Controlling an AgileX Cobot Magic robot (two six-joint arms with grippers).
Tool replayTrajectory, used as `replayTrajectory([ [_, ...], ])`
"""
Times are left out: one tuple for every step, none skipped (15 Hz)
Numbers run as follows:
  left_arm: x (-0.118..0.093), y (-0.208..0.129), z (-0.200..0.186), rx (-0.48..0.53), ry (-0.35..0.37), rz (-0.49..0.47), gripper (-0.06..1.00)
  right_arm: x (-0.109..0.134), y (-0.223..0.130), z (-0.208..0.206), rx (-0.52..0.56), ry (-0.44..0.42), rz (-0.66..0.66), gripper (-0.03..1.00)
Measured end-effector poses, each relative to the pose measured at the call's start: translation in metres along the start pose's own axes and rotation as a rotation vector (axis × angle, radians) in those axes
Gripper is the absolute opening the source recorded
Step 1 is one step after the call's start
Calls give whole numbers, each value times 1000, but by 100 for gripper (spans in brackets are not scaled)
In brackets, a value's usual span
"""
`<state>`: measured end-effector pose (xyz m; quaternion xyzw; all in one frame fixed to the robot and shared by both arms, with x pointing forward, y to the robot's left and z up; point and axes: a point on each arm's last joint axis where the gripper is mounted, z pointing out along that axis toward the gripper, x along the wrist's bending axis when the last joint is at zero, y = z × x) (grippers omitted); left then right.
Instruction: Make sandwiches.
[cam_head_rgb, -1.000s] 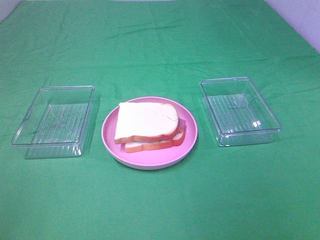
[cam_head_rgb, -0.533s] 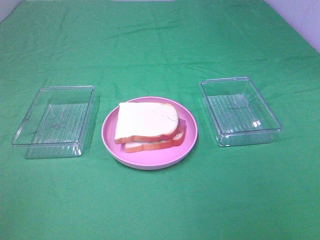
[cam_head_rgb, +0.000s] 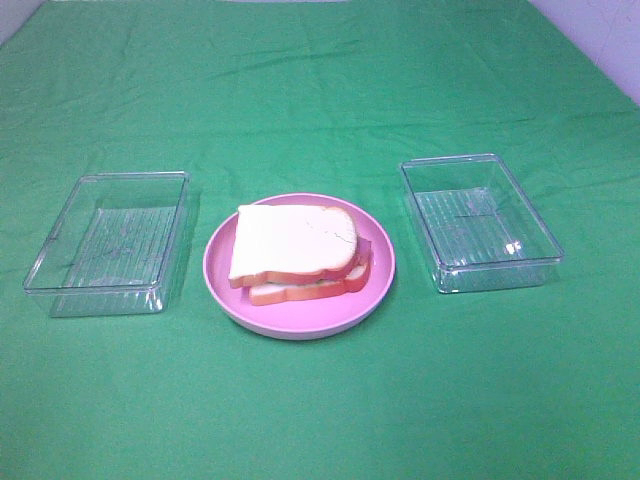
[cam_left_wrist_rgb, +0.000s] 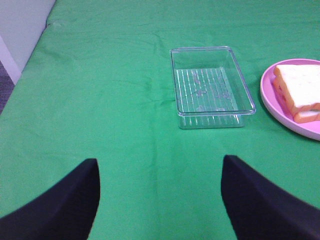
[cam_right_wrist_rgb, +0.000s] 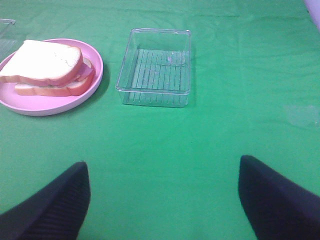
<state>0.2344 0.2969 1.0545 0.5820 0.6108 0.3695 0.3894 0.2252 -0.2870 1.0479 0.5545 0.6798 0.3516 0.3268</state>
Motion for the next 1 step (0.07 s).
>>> replayTrajectory([
  [0, 0, 0, 0, 0, 0, 66, 0, 0, 0, 0, 0, 0, 74],
])
